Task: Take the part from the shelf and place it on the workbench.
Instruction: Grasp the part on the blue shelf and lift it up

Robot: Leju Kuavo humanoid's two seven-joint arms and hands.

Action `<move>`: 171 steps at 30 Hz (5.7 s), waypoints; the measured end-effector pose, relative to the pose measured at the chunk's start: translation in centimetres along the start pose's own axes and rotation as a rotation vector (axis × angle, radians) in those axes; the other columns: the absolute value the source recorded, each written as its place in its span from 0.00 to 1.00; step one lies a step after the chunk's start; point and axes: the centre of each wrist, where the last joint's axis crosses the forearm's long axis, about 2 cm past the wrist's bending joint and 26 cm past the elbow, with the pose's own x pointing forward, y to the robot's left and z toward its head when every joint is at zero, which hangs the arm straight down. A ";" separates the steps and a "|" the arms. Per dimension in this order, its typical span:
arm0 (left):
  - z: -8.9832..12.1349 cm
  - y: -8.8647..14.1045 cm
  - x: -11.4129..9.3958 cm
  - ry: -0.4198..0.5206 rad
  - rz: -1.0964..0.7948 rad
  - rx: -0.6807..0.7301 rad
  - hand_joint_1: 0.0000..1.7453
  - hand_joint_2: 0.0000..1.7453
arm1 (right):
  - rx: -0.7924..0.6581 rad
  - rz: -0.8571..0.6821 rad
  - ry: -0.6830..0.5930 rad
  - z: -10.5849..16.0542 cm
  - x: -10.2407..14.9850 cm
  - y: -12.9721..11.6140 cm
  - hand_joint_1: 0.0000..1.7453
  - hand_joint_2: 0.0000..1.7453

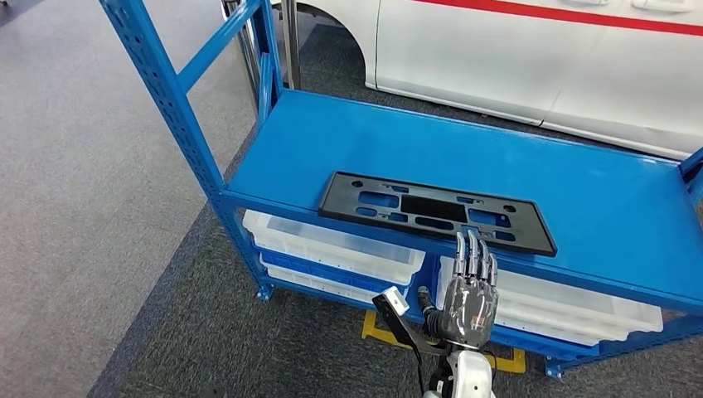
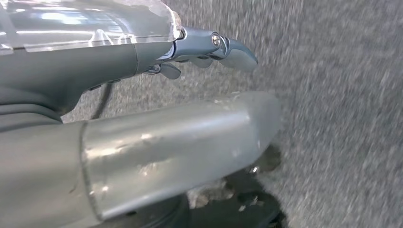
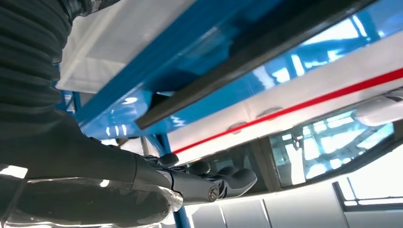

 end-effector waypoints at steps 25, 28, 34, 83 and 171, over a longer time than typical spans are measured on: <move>-0.4 0.5 0.7 -0.014 -0.084 -0.039 0.00 0.00 | -0.049 0.073 -0.035 -6.7 1.1 -0.2 0.00 1.00; -0.4 0.5 0.8 -0.017 -0.094 -0.047 0.00 0.00 | 0.010 0.114 -0.067 -7.4 1.0 0.7 0.00 1.00; -0.5 0.7 0.8 -0.019 -0.094 -0.045 0.00 0.00 | 0.094 0.155 -0.108 -6.8 0.5 2.2 0.00 1.00; -0.4 1.1 0.3 -0.007 -0.080 -0.024 0.00 0.00 | 0.088 -0.009 -0.139 -5.8 0.9 1.3 0.00 1.00; -0.3 0.4 0.5 -0.014 -0.078 -0.031 0.00 0.00 | -0.015 0.006 -0.111 -1.8 1.0 0.0 0.00 1.00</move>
